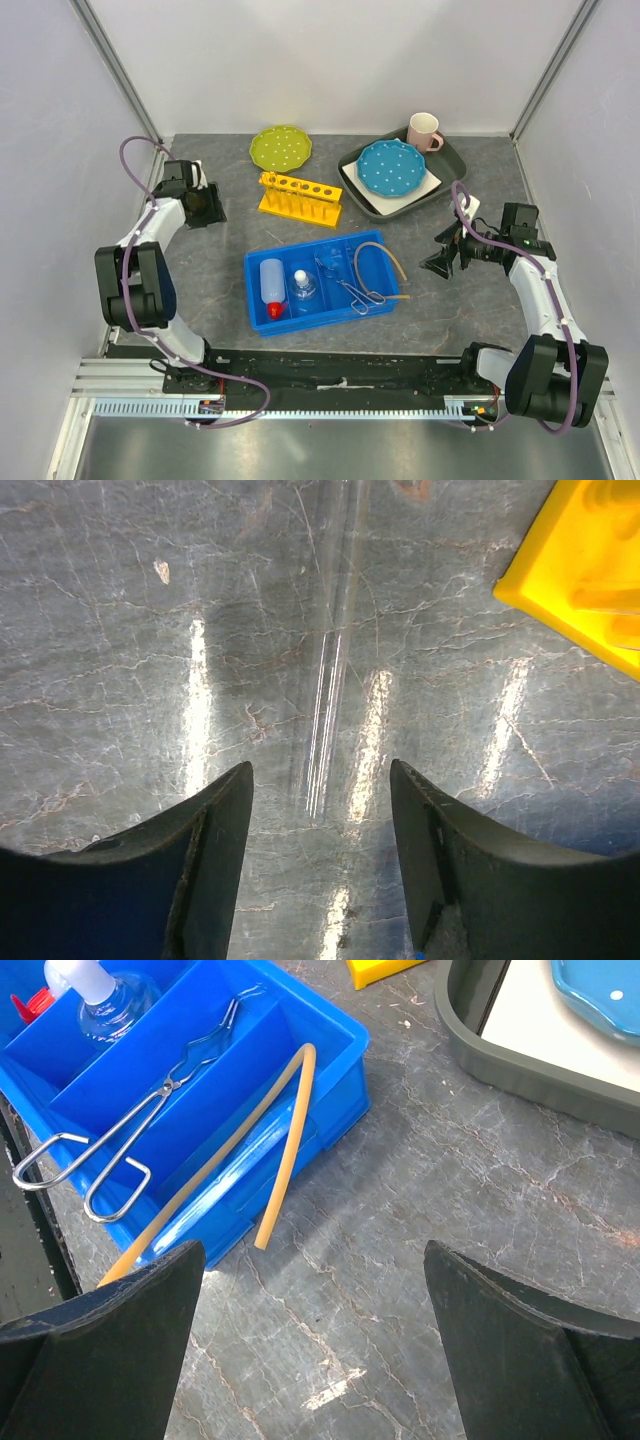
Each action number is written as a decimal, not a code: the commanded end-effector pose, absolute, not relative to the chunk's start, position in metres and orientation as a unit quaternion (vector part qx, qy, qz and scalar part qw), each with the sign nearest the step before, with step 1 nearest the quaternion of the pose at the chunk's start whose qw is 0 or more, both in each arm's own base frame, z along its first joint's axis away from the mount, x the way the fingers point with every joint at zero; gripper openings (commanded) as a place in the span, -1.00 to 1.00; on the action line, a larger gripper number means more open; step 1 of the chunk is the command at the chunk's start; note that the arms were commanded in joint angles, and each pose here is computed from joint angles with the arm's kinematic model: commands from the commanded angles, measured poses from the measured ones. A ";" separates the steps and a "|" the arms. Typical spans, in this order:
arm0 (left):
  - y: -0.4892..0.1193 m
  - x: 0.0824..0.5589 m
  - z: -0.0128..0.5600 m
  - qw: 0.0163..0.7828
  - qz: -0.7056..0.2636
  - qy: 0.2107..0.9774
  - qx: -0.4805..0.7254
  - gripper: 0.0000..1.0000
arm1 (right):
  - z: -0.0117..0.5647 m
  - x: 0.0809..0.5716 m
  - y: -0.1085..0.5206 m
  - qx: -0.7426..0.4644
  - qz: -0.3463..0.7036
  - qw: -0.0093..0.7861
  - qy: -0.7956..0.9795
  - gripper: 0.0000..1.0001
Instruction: Organize the chemistry lab equipment
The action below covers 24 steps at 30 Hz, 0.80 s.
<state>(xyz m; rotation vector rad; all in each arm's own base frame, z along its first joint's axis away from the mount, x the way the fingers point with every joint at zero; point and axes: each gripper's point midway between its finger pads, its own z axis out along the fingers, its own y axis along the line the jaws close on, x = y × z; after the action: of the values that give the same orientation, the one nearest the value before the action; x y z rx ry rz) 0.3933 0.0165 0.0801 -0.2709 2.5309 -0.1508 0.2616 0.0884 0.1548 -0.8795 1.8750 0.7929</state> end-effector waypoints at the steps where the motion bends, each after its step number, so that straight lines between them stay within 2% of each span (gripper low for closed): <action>1: 0.020 0.399 0.103 0.332 -0.050 0.935 -0.113 0.28 | 0.163 0.260 0.093 -0.374 0.334 0.461 0.732 0.96; 8: 0.023 0.396 0.124 0.362 -0.042 0.925 -0.110 0.30 | 0.163 0.259 0.094 -0.376 0.336 0.460 0.731 0.96; 16: 0.020 0.385 0.165 0.433 -0.052 0.892 -0.123 0.47 | 0.164 0.260 0.090 -0.370 0.331 0.463 0.735 0.96; 20: 0.010 0.376 0.186 0.464 -0.079 0.874 -0.125 0.61 | 0.172 0.265 0.085 -0.365 0.317 0.471 0.738 0.96; 24: -0.008 0.369 0.212 0.486 -0.129 0.858 -0.105 0.62 | 0.183 0.275 0.074 -0.355 0.281 0.473 0.756 0.96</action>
<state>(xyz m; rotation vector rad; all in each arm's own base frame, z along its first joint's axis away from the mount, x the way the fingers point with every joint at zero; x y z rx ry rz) 0.3661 0.0106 0.1786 -0.2728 2.1998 -0.1744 0.2592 0.0829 0.1541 -0.8539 1.8945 0.7963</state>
